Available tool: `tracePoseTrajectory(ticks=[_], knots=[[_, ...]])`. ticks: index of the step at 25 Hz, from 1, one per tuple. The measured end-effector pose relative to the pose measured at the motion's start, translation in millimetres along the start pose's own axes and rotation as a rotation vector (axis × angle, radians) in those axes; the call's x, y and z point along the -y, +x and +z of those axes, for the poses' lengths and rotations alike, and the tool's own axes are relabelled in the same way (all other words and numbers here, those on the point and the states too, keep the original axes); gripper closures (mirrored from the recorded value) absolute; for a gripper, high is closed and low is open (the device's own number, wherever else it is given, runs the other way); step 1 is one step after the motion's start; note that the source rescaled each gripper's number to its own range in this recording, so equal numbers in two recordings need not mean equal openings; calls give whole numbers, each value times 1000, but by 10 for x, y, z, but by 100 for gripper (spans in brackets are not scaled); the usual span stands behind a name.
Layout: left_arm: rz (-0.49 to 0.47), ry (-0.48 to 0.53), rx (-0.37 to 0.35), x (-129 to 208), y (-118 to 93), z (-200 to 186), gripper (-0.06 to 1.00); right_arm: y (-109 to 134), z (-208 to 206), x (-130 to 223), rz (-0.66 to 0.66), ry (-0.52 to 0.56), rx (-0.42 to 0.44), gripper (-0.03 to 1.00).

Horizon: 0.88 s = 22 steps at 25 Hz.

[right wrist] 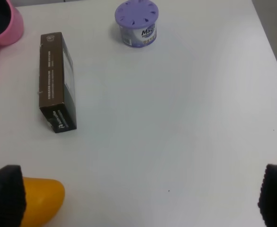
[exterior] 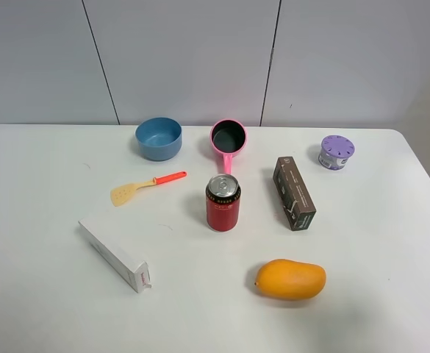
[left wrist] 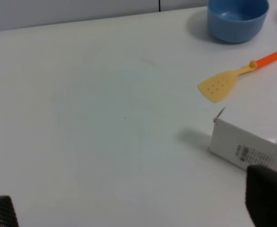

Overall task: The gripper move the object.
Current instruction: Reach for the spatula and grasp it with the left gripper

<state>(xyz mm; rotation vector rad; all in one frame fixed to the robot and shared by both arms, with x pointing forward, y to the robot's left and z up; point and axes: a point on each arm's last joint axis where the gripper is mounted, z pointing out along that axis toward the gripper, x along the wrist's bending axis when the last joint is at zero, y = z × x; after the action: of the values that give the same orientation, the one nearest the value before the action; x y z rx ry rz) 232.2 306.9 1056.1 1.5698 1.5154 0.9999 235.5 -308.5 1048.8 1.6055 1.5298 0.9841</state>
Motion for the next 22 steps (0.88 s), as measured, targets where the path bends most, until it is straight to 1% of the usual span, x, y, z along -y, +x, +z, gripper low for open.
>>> tracePoseTrajectory(ticks=[22], knots=[[0,0,0,0,0,0,-6,0,0,0,0,0,0,-3]])
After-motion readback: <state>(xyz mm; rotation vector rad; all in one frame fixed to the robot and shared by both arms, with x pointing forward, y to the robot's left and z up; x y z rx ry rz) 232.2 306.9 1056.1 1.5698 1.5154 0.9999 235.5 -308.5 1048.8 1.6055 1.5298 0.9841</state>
